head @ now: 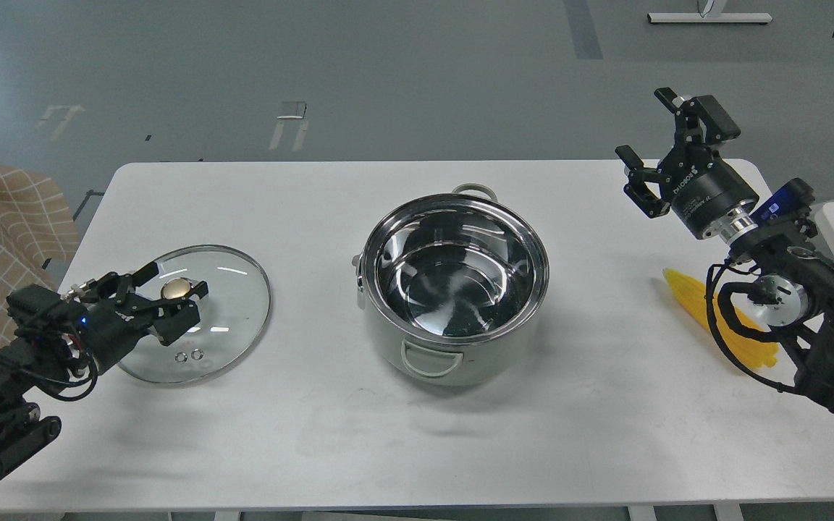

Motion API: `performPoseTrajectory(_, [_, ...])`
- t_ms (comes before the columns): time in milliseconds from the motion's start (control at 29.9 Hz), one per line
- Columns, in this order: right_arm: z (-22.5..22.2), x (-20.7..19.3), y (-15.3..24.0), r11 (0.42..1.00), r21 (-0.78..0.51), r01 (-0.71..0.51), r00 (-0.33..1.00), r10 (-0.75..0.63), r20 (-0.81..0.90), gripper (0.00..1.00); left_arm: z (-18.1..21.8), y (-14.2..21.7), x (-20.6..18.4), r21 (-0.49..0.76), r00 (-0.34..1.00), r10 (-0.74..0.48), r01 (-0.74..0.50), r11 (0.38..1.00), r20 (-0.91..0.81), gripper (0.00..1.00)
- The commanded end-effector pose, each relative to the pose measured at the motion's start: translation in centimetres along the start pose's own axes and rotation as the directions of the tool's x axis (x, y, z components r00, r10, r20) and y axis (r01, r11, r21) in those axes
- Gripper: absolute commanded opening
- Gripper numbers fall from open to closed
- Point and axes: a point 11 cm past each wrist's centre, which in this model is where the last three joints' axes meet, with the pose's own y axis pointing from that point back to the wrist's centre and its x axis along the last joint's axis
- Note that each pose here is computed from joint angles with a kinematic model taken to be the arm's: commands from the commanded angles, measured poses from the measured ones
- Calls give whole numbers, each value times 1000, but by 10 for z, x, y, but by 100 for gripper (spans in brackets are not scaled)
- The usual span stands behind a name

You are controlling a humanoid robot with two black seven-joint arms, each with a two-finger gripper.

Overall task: Open pot and put corn in
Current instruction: 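Release the lid and raise the left gripper away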

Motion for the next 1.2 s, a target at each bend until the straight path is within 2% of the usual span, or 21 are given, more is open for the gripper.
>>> performPoseTrajectory(0, [0, 1, 1, 1000, -1, -2, 1000, 1, -1, 97, 3, -6, 36, -27, 997, 79, -80, 996, -19, 94])
performPoseTrajectory(67, [-4, 4, 2, 1000, 2, -6, 1000, 6, -9, 97, 5, -11, 71, -41, 986, 157, -159, 986, -48, 94])
performPoseTrajectory(134, [-14, 10, 2, 1000, 4, -7, 999, 8, -42, 98, 2, -23, 131, -28, 950, 296, -300, 954, -102, 95])
performPoseTrajectory(234, [-28, 12, -3, 999, -21, 26, 990, -29, -137, 98, 3, -40, 182, -18, 913, 348, -360, 933, -214, 95])
performPoseTrajectory(267, [-32, 11, -5, 998, -40, 43, 983, -49, -178, 98, 4, -43, 194, -20, 903, 353, -369, 929, -247, 95])
performPoseTrajectory(334, [-43, 11, -8, 984, -148, 99, 921, -146, -360, 98, 10, -56, 234, -27, 839, 350, -397, 917, -417, 95])
performPoseTrajectory(401, [-50, 10, -10, 970, -209, 123, 870, -207, -448, 98, 13, -59, 250, -31, 788, 340, -413, 910, -513, 95])
performPoseTrajectory(501, [-65, 16, -5, 921, -371, 123, 691, -347, -634, 98, 36, -77, 285, -53, 572, 277, -492, 869, -772, 95])
performPoseTrajectory(602, [-73, 31, 10, 849, -524, 60, 496, -481, -723, 98, 67, -96, 296, -90, 387, 150, -537, 839, -910, 96])
performPoseTrajectory(635, [-73, 31, 10, 849, -525, 60, 495, -482, -723, 98, 67, -96, 296, -90, 386, 149, -537, 839, -910, 96])
performPoseTrajectory(702, [-72, 53, 32, 776, -630, -36, 342, -583, -737, 98, 81, -103, 296, -99, 285, 77, -554, 827, -955, 96])
performPoseTrajectory(735, [-70, 57, 37, 757, -651, -58, 305, -607, -734, 98, 85, -105, 295, -101, 271, 65, -557, 825, -960, 97])
performPoseTrajectory(802, [-62, 77, 60, 685, -712, -154, 152, -696, -702, 99, 103, -114, 294, -122, 239, 21, -569, 813, -971, 97])
performPoseTrajectory(902, [-52, 94, 83, 619, -752, -228, 47, -764, -643, 99, 114, -119, 292, -136, 226, -4, -572, 809, -974, 97])
performPoseTrajectory(1003, [-35, 103, 106, 565, -784, -257, 8, -810, -586, 99, 124, -124, 289, -149, 218, -26, -573, 806, -976, 97])
performPoseTrajectory(1170, [-14, 97, 118, 527, -818, -232, -2, -841, -541, 99, 133, -124, 291, -170, 219, -48, -577, 799, -974, 97])
